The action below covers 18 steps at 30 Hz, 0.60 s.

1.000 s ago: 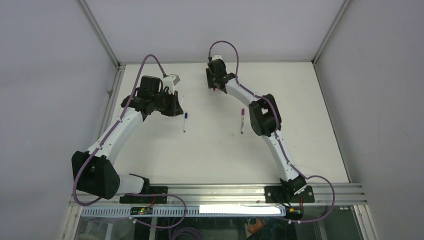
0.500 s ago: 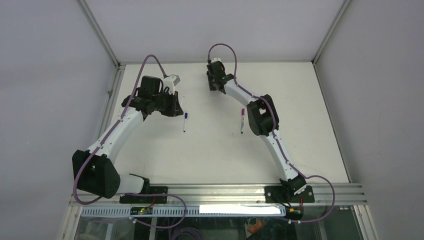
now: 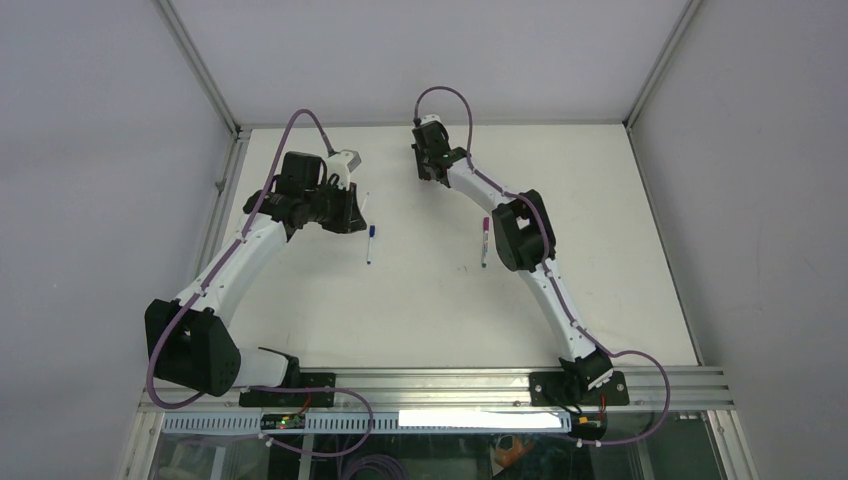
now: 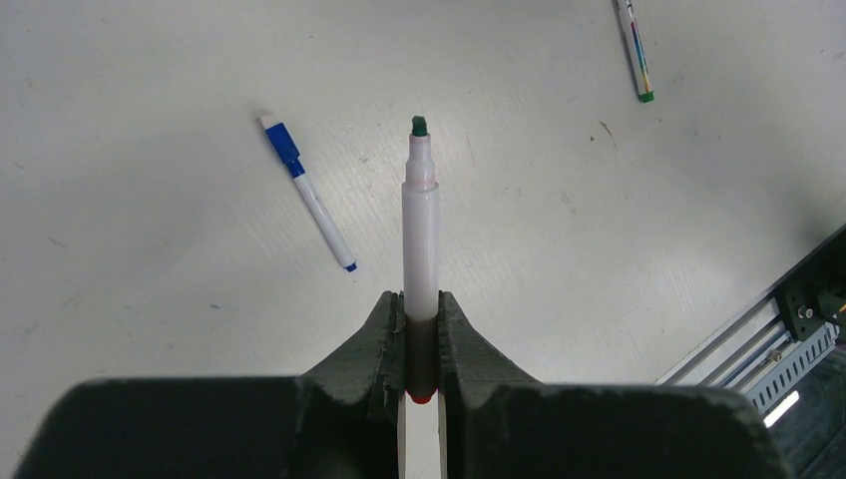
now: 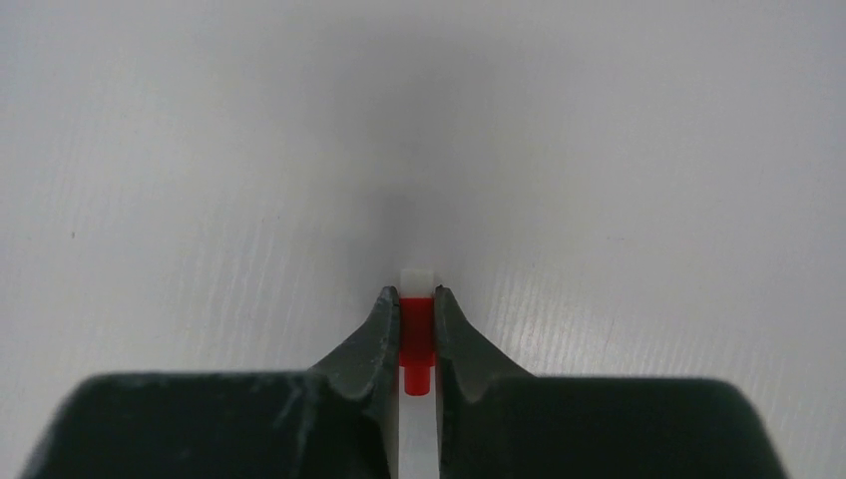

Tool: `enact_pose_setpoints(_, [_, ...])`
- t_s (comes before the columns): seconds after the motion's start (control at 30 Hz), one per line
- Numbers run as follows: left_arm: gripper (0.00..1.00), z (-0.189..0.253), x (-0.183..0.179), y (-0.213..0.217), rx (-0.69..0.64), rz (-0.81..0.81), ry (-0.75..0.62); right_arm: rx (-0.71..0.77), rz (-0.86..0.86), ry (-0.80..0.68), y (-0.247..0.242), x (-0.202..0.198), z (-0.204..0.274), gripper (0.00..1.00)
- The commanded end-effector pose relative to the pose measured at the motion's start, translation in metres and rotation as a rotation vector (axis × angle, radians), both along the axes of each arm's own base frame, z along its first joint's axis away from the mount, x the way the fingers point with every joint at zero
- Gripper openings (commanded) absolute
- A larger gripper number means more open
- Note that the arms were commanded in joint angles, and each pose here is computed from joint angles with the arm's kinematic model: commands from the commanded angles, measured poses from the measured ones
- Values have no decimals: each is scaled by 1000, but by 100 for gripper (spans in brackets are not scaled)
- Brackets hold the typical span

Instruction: Insert the pens into the pen caps

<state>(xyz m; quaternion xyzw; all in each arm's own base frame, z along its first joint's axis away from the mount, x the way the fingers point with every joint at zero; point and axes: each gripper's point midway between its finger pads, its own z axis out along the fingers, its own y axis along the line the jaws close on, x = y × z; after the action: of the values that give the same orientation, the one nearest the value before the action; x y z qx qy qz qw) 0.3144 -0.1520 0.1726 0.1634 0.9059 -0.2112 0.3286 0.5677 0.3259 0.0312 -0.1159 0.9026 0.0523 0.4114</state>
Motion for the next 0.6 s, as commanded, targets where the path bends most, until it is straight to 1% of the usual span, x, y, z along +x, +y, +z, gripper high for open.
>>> enact_pose_setpoints(0.0, [0,12,8,0,1,-13,-47,19,6,-5,5,3,8,5])
enact_pose_setpoints(0.03, [0,12,8,0,2,-13,-48,17,5,-5,4,3,8,1])
enact_pose_setpoints(0.17, [0,12,7,1,4,-11,-50,19,-6,-20,-2,0,17,0])
enact_pose_setpoints(0.23, [0,13,6,1,5,-11,-51,40,-4,-45,-7,-5,31,0])
enact_pose_setpoints(0.43, [0,17,4,1,-1,-13,-64,205,16,-193,-14,-26,93,0])
enact_pose_setpoints(0.47, [0,18,4,0,-4,-15,-67,258,18,-249,-14,-30,118,0])
enact_pose_setpoints(0.5, [0,20,3,0,-9,-20,-70,286,19,-257,-15,-37,115,0])
enact_pose_setpoints(0.53, [0,23,2,-2,-16,-25,-82,323,19,-274,-19,-48,124,0])
enact_pose_setpoints(0.57, [0,25,1,-3,-22,-32,-86,374,24,-307,-18,-52,142,0])
